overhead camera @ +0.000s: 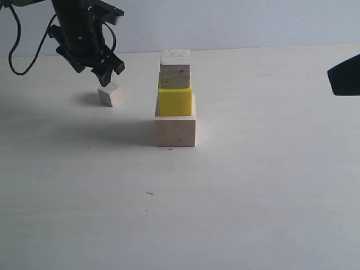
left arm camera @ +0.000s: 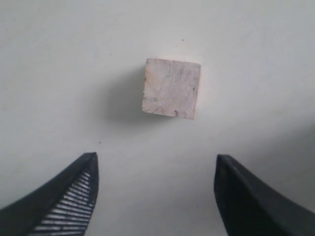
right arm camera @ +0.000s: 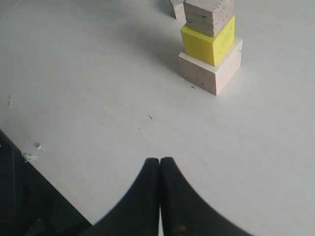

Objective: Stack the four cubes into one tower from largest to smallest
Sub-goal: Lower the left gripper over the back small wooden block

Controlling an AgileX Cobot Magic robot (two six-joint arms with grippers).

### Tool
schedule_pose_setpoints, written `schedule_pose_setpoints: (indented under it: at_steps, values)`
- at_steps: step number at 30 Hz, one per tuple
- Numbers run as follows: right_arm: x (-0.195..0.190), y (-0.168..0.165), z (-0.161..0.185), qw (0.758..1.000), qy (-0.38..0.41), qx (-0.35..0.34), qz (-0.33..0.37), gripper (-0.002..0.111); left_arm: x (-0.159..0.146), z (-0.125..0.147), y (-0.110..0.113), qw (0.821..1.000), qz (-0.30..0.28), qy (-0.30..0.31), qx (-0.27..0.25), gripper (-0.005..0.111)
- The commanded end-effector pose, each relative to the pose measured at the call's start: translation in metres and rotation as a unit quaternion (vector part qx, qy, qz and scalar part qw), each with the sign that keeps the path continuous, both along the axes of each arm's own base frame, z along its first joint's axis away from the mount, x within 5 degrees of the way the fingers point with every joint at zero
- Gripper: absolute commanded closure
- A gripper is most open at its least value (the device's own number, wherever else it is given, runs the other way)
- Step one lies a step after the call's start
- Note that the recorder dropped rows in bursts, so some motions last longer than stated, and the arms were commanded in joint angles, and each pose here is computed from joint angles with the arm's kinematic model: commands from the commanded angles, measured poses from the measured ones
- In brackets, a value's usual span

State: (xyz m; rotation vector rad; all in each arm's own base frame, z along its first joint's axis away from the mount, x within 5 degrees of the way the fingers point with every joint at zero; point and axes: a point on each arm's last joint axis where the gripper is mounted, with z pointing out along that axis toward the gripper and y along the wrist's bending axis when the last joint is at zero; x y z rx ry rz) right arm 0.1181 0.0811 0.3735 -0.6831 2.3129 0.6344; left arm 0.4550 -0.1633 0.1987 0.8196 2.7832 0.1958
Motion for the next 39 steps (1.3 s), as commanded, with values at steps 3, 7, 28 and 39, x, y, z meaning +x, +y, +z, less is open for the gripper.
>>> schedule_pose_setpoints:
  at_steps: [3,7,28,39]
  values:
    - [0.006,0.003,-0.004,1.0,0.011,0.005,0.001,0.108,0.005,-0.009,-0.002,1.0,-0.003,-0.003,-0.005,0.041]
    - [0.011,0.005,-0.007,1.0,0.024,0.002,0.002,0.108,0.008,-0.011,-0.006,1.0,-0.001,-0.009,-0.026,0.041]
    - [0.017,0.007,-0.011,0.999,0.036,-0.002,0.0,0.108,0.016,-0.007,-0.01,0.997,-0.03,-0.054,-0.044,0.041]
    - [0.017,0.007,-0.011,0.999,0.038,-0.003,0.002,0.108,0.018,-0.024,-0.01,0.998,-0.031,-0.041,-0.033,0.041]
